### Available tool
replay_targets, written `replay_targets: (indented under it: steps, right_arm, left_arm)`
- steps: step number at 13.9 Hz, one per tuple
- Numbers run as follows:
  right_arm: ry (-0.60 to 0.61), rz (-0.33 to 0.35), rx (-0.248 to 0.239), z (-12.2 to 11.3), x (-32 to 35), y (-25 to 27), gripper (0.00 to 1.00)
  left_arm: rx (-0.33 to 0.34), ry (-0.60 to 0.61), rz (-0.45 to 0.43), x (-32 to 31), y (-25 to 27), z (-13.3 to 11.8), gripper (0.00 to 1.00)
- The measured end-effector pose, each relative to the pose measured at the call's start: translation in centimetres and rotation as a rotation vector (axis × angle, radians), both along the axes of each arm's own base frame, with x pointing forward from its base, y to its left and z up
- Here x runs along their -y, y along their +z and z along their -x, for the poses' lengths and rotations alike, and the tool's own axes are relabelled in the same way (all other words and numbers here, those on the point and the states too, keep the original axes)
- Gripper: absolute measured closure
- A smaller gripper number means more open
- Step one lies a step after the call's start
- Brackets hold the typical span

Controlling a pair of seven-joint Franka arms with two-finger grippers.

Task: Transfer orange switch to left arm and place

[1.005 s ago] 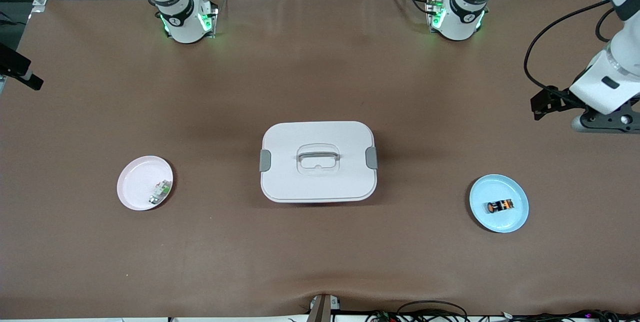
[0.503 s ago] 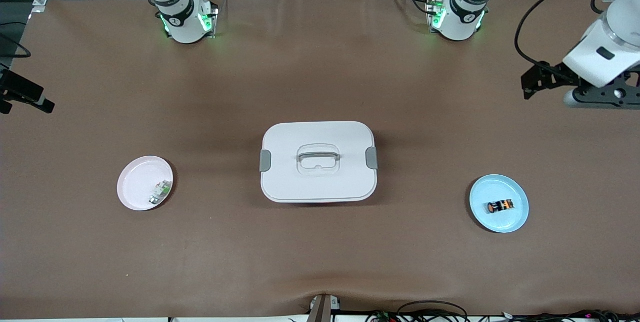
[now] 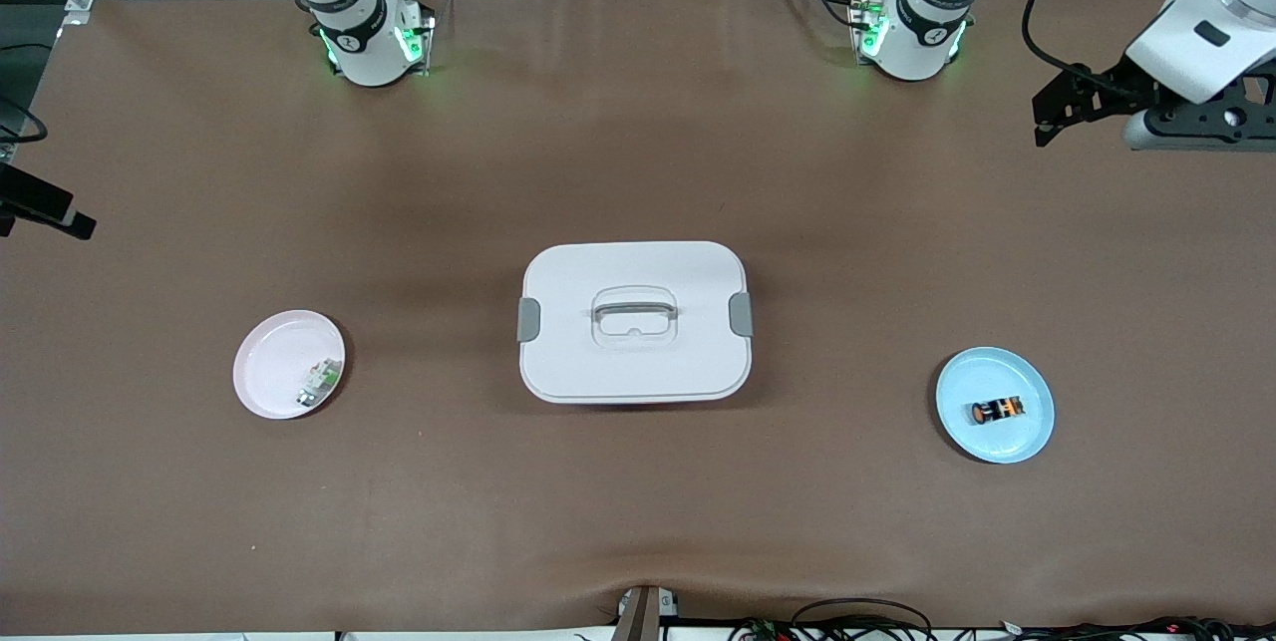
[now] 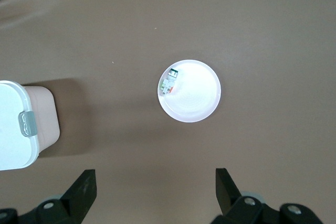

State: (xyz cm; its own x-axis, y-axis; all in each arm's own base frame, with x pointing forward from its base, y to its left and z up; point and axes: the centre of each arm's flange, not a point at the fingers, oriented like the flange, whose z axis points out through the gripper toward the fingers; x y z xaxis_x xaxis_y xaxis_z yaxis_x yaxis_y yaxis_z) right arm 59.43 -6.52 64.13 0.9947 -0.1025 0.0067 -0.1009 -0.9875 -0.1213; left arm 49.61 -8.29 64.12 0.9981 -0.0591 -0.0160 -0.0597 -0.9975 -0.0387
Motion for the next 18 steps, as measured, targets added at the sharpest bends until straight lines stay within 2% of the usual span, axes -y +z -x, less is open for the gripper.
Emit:
replay_targets:
  steps: [5, 11, 18]
  right_arm:
    - [-0.033, 0.005, -0.007, 0.0, 2.0, -0.4, 0.0]
    - [-0.019, 0.051, -0.036, -0.8, 1.4, -1.9, 0.0]
    - [-0.02, 0.077, -0.046, -1.0, 0.8, -2.2, 0.0]
  left_arm:
    - [0.019, 0.019, 0.001, 0.1, 0.9, 1.4, 0.0]
    - [0.025, 0.039, 0.005, -0.9, 1.4, 0.7, 0.0]
    - [-0.004, 0.112, 0.001, -4.6, 1.4, 0.6, 0.0]
